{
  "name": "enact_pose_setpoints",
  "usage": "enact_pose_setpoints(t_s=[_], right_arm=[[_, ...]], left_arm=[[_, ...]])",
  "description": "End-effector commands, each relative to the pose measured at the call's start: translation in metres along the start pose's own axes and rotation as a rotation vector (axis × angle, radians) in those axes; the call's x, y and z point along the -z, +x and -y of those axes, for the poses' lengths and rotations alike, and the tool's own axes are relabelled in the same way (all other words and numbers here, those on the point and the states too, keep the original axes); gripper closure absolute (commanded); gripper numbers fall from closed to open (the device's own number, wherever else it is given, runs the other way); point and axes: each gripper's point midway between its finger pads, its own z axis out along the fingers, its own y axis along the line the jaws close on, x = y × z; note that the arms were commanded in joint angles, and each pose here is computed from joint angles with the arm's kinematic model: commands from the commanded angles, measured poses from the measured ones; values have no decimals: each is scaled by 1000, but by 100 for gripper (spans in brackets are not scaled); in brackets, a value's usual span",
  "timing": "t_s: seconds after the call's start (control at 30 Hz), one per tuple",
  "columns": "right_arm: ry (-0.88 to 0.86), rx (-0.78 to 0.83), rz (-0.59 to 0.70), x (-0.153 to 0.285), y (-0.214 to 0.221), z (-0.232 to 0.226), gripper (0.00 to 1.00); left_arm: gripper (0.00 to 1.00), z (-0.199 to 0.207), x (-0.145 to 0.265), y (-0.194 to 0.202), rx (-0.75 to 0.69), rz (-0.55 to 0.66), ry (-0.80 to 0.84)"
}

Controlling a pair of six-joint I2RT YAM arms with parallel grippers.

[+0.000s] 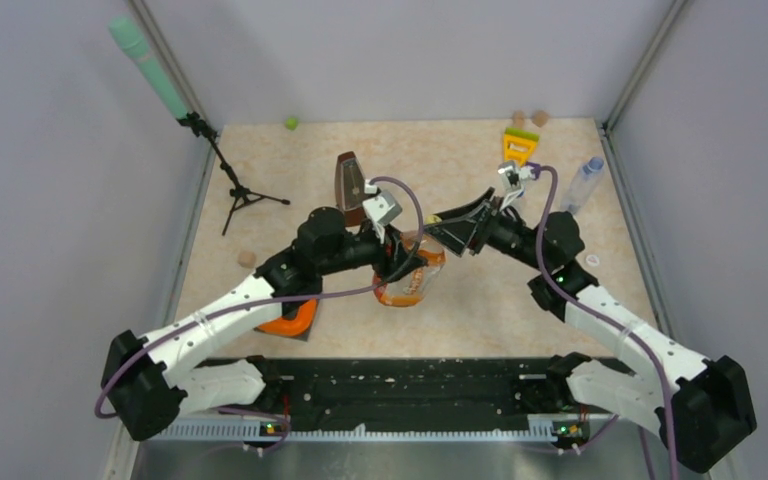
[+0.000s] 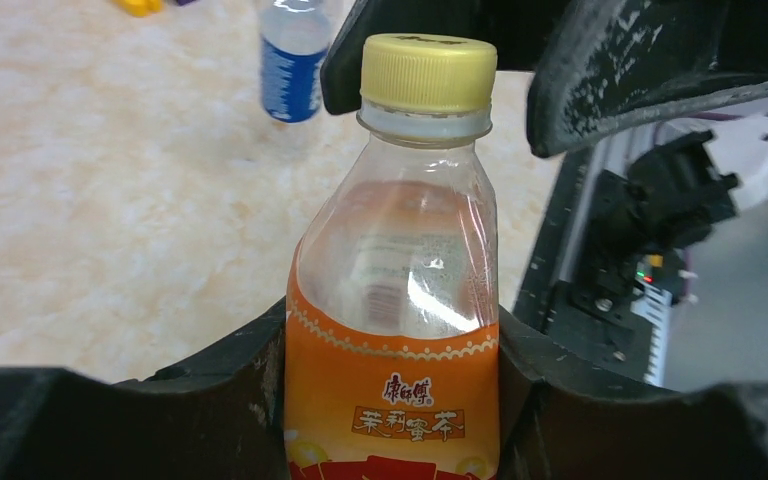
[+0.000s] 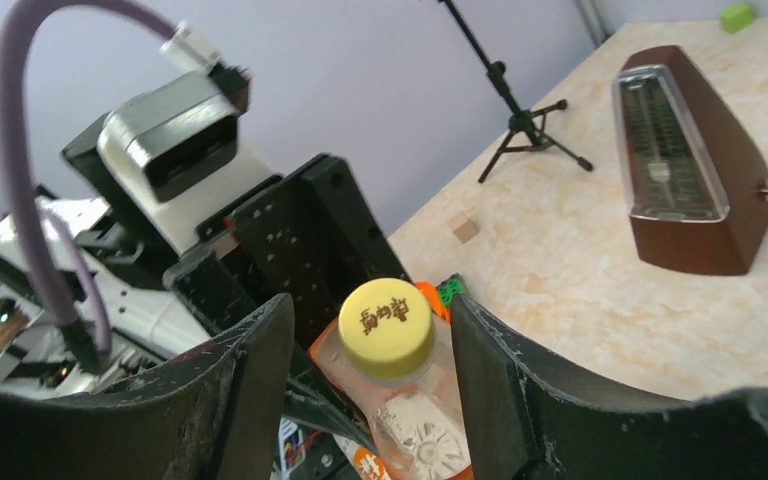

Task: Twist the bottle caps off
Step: Unscrew the bottle cap from the plastic bottle.

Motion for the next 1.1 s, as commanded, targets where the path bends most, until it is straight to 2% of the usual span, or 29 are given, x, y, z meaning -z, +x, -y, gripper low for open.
enact_pose_setpoints(t_s=[0.0, 0.2, 0.4, 0.6, 0.77, 0.9, 1.07], right_arm=[[91, -31, 115, 0, -24, 7, 42], [179, -56, 129, -6, -20, 20, 42], [186, -59, 104, -14, -13, 22, 54], [181, -51, 116, -14, -14, 20, 74], [140, -45, 94, -16, -10, 15, 99], [81, -28, 73, -17, -6, 6, 100], [11, 15, 52, -16, -4, -7, 100]], left_arm=[[100, -23, 6, -11, -109, 49, -223], [100, -21, 2, -7, -137, 46, -291], [100, -32, 4, -9, -138, 55, -390], [100, -34, 5, -7, -143, 41, -400], [100, -31, 3, -13, -128, 52, -393], [100, -21, 0, -19, -111, 50, -344], [100, 1, -5, -16, -123, 31, -192]])
